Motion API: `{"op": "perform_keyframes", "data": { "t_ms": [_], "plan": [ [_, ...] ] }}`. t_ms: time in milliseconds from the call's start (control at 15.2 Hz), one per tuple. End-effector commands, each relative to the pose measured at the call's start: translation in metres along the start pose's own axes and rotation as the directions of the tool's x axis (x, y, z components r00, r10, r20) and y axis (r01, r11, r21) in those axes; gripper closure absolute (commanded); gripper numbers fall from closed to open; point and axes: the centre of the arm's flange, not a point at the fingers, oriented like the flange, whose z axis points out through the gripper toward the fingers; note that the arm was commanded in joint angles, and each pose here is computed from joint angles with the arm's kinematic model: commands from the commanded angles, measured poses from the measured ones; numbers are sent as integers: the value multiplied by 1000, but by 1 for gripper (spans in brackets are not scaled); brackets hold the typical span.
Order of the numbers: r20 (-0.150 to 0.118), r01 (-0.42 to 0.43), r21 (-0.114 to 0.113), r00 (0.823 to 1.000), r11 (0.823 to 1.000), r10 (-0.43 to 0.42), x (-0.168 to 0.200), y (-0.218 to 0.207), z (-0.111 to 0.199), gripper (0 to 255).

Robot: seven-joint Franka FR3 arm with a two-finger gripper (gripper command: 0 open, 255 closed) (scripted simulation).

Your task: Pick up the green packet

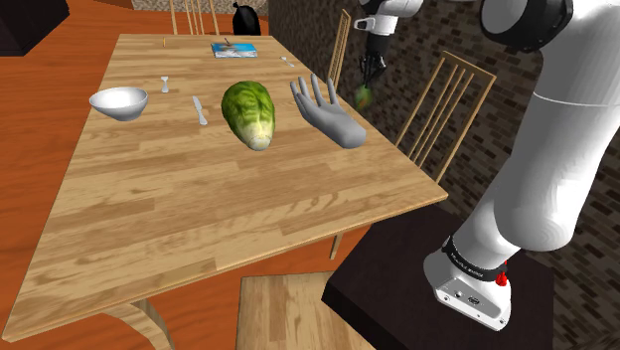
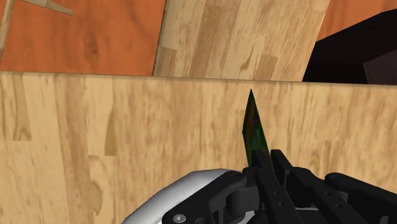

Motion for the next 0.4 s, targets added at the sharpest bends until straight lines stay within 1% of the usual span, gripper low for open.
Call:
{"op": "perform_keyframes", "data": {
  "t_ms": [0,198,330],
  "plan": [
    [0,0,0,1000,1000,0,0,-1,-10,255],
    [0,0,0,1000,1000,0,1,-2,-26,255],
    [0,0,0,1000,1000,0,1,-2,-26,255]
  ]
}}
